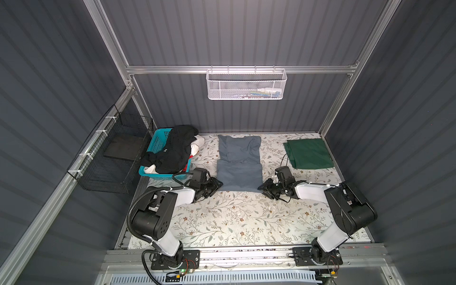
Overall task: Fold and stack the t-shirts
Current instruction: 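Lower both grippers and pinch the near corners of the grey-blue shirt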
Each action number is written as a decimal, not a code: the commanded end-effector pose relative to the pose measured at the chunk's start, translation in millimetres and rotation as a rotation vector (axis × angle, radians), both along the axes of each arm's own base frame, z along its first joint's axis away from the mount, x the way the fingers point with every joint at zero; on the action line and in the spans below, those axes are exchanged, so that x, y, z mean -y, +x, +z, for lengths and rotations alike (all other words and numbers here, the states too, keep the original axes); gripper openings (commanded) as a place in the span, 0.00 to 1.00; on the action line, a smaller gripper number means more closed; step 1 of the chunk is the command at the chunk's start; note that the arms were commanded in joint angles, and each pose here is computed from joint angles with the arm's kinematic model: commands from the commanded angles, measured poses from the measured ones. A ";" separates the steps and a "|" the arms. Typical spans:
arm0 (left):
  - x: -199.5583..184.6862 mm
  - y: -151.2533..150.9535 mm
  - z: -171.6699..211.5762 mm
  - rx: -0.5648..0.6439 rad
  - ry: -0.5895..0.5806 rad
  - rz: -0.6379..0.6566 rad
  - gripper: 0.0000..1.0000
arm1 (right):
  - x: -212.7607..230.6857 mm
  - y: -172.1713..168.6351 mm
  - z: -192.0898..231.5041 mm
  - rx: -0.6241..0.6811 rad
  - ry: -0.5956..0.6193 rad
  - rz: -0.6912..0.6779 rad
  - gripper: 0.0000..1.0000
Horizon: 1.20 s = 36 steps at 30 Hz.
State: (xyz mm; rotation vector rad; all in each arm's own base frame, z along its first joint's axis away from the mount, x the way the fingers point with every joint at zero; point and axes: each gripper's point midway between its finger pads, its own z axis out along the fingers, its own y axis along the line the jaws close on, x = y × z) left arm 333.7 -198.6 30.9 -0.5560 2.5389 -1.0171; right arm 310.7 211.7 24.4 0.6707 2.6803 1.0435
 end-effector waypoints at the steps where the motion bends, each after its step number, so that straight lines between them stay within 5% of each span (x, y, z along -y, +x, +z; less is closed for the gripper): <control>1: -15.0 -40.3 -52.6 -0.193 0.113 -0.018 0.34 | 6.6 -8.7 -16.7 -0.052 -0.053 -0.013 0.30; 4: -16.4 -39.9 -54.0 -0.188 0.127 -0.021 0.22 | 7.0 -6.9 -14.7 -0.039 -0.056 -0.014 0.21; 5: -18.2 -39.5 -55.1 -0.192 0.143 -0.021 0.00 | 6.8 -5.9 -14.2 -0.034 -0.057 -0.011 0.20; 13: -23.9 -33.5 -57.0 -0.186 0.234 -0.064 0.00 | 2.7 6.0 -0.6 0.034 -0.069 0.037 0.00; 36: -22.0 -25.5 -20.5 -0.106 0.323 -0.114 0.00 | -1.8 9.5 32.6 0.100 -0.102 0.142 0.00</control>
